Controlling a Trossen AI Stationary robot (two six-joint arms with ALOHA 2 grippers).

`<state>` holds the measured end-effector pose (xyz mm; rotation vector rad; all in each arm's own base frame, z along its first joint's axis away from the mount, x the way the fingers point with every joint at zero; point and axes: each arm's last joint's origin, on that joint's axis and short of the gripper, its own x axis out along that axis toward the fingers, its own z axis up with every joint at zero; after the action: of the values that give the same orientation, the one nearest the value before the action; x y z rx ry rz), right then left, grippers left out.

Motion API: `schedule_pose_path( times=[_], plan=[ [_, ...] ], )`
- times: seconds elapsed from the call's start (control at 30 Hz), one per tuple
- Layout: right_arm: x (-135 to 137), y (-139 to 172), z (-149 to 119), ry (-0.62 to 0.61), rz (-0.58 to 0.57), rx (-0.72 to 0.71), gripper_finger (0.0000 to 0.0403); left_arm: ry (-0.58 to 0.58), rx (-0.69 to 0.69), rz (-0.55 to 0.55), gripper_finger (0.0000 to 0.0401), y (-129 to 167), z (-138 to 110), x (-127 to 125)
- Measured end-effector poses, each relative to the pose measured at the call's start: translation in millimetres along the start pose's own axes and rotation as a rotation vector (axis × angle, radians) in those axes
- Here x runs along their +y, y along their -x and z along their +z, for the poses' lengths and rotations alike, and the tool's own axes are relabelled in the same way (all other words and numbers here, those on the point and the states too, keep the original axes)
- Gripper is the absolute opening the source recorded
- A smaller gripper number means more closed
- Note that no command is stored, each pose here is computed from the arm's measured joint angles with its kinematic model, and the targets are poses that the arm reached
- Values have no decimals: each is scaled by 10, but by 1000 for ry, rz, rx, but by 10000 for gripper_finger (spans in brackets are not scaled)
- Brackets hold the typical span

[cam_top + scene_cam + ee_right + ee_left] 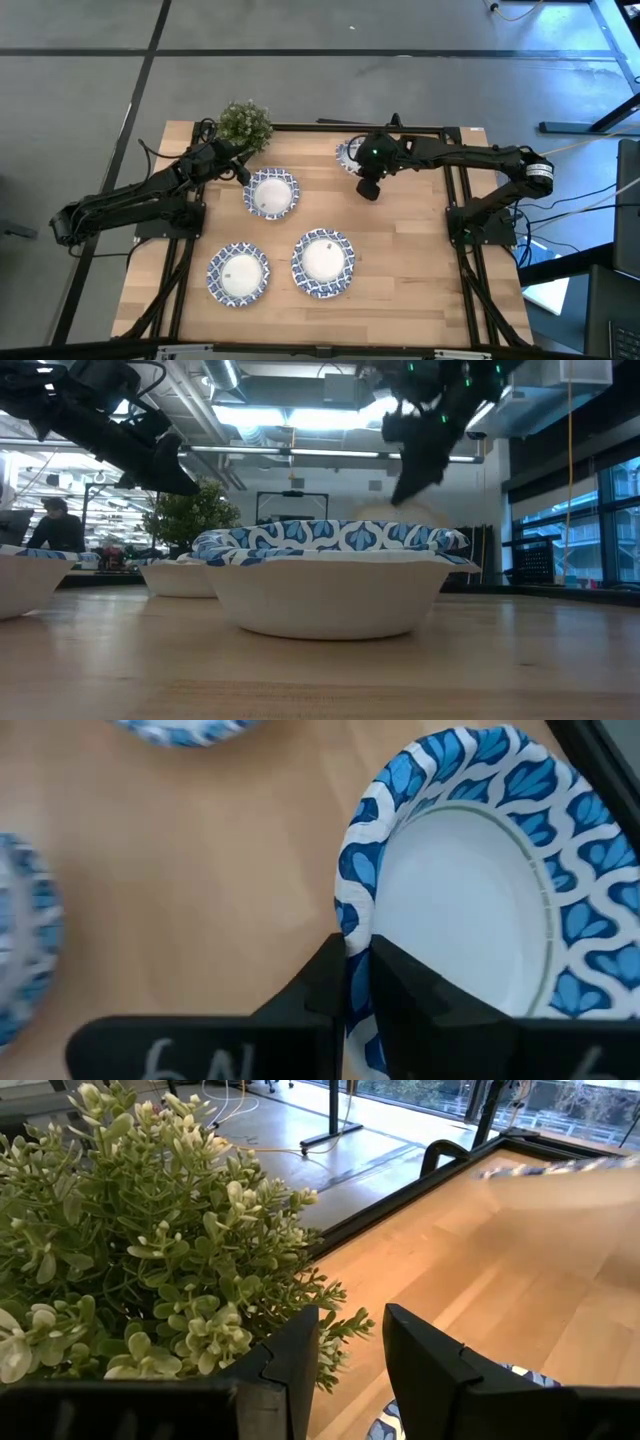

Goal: Nest bowls inside each other
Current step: Stack the white bowl on top of the other white bowl

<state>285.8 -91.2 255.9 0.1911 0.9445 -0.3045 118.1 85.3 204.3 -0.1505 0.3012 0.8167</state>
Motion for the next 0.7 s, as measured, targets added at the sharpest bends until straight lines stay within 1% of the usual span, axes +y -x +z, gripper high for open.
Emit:
schedule_pose_path(
  times=[0.07,0.17,0.23,0.3,0.43,0.57,0.63,0.7],
  plan=[
    [115,88,81,28,21,-11,44,-2,-2,16,110,0,0,4],
    [321,197,172,50,64,-45,44,-2,-7,74,110,1,2,21],
    [473,256,206,61,96,-64,44,-2,-10,106,110,2,3,31],
    [635,306,215,76,131,-77,44,-2,-11,111,110,2,3,32],
    [981,392,175,108,204,-96,44,4,-9,90,110,1,2,26],
    [1324,477,115,127,294,-143,44,26,-3,25,110,0,1,7],
    [1473,524,84,133,313,-176,44,57,0,0,110,0,0,-1],
    [1592,566,45,136,306,-203,44,82,3,-21,110,0,-1,-7]
  ],
)
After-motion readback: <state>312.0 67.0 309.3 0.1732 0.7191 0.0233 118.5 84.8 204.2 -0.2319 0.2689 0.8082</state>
